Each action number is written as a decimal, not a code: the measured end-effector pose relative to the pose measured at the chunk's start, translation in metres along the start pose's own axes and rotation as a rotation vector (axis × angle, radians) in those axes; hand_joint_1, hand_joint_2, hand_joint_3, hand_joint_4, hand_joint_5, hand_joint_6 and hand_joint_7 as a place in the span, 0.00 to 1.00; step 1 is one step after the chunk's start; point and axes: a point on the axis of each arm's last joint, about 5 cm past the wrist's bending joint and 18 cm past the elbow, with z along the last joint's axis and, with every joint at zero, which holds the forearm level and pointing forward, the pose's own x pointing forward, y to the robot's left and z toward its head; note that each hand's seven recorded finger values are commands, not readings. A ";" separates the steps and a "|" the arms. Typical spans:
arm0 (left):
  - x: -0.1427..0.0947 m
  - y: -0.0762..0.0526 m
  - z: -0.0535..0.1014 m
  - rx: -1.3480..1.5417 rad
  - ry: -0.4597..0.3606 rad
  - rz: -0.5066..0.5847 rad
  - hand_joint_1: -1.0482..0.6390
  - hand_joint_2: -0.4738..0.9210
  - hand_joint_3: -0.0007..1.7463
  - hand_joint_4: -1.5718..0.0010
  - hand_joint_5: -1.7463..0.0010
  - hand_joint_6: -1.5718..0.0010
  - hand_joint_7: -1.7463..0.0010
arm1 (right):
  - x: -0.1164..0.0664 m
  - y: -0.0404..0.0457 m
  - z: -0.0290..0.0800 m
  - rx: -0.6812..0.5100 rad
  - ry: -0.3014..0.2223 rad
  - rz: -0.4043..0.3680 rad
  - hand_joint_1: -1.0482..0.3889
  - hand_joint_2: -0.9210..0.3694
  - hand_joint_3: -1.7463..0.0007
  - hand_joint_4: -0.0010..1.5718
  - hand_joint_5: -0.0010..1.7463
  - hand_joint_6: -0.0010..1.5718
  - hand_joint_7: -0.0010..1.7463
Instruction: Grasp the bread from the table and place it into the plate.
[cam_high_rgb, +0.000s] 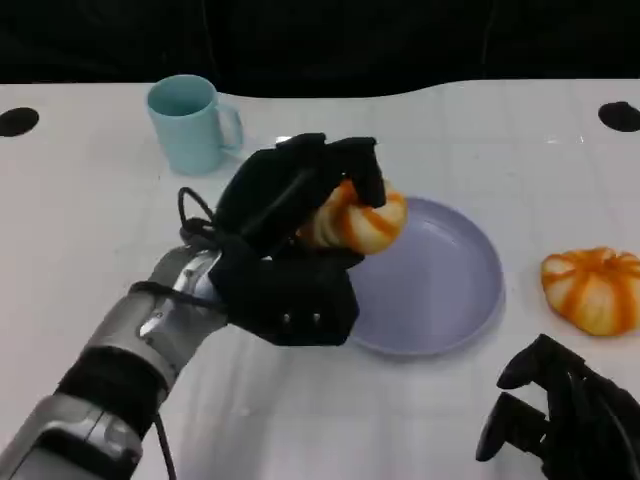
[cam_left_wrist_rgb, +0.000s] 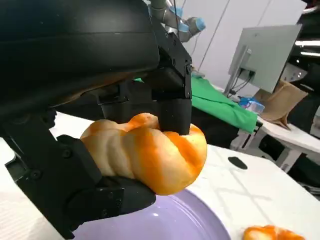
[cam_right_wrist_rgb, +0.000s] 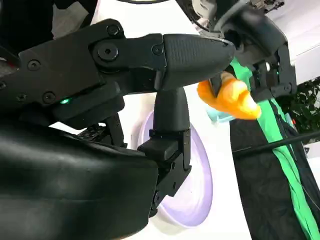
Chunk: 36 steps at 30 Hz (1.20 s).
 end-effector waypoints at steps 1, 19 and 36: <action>0.002 -0.001 0.001 -0.001 -0.003 -0.009 0.54 0.63 0.79 0.40 0.00 0.54 0.00 | 0.000 0.0000 0.000 0.001 0.001 -0.001 0.37 0.00 0.76 0.39 1.00 0.27 0.95; 0.018 -0.019 0.009 0.010 0.027 -0.086 0.52 0.70 0.73 0.43 0.00 0.56 0.00 | -0.001 0.0018 0.002 0.003 -0.005 0.003 0.37 0.00 0.77 0.40 1.00 0.27 0.96; 0.021 -0.023 0.008 0.099 0.080 -0.335 0.26 1.00 0.22 0.96 0.71 0.86 1.00 | -0.002 0.0038 0.002 0.003 -0.011 0.011 0.37 0.00 0.76 0.40 1.00 0.29 0.95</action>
